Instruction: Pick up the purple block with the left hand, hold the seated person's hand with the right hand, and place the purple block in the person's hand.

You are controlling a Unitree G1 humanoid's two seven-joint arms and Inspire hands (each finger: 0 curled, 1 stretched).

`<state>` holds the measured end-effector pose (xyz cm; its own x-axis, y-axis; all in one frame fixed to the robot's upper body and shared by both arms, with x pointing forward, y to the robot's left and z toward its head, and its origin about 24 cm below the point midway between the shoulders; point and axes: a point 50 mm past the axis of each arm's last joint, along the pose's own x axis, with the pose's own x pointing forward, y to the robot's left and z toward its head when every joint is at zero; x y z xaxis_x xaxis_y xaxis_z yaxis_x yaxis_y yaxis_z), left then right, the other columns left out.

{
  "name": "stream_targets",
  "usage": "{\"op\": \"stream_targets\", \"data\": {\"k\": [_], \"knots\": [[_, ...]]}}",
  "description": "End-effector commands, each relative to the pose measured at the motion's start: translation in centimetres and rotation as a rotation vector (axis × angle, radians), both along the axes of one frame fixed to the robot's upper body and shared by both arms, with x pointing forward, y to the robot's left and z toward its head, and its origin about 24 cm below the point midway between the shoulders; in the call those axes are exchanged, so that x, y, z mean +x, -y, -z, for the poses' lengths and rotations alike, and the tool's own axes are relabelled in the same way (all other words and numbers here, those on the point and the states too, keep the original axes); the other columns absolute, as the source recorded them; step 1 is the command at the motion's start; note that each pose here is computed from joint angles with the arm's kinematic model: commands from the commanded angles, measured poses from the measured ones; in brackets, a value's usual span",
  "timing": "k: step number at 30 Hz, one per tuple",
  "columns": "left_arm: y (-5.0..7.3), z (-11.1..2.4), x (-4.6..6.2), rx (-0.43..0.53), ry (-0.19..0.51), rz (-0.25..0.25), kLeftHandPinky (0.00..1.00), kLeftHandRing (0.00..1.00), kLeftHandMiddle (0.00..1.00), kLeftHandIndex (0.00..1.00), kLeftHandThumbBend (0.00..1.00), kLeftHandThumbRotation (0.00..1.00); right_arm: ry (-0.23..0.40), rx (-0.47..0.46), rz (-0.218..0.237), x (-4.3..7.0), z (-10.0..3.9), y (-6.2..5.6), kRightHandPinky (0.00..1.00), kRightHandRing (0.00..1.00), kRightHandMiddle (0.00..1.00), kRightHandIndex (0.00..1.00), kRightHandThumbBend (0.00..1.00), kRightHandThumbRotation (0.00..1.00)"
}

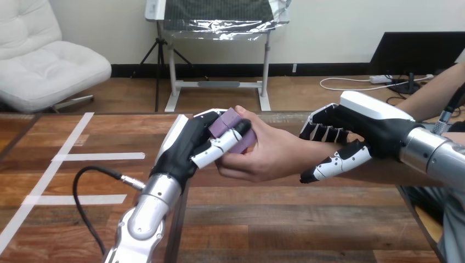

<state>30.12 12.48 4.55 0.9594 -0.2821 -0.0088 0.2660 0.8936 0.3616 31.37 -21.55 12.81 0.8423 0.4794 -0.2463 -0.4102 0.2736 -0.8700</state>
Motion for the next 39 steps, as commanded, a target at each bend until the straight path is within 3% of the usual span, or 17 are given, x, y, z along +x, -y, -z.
{"op": "stream_targets", "data": {"k": [1,20,28,39], "knots": [[-1.1,-1.4,0.1,-0.004,0.067,-0.030,0.54,0.63,0.66,0.67,0.35,0.74,0.011,0.005,0.001,-0.3,0.1,0.2,0.42,0.49,0.55,0.59,0.82,0.38],[-3.7,-0.8,-1.2,0.005,0.057,-0.106,0.50,0.60,0.63,0.63,0.34,0.75,0.002,0.027,0.006,-0.8,0.7,0.7,0.43,0.50,0.56,0.60,0.82,0.44],[-4.3,-0.9,-1.8,-0.007,0.073,-0.131,0.50,0.60,0.64,0.63,0.32,0.77,0.002,0.051,0.008,-1.1,1.0,1.0,0.44,0.50,0.56,0.60,0.82,0.42],[-5.2,-1.5,-3.1,0.013,0.128,-0.192,0.54,0.68,0.70,0.66,0.34,0.82,-0.003,0.156,0.016,-1.7,1.4,1.3,0.46,0.55,0.61,0.65,0.81,0.38]]}}
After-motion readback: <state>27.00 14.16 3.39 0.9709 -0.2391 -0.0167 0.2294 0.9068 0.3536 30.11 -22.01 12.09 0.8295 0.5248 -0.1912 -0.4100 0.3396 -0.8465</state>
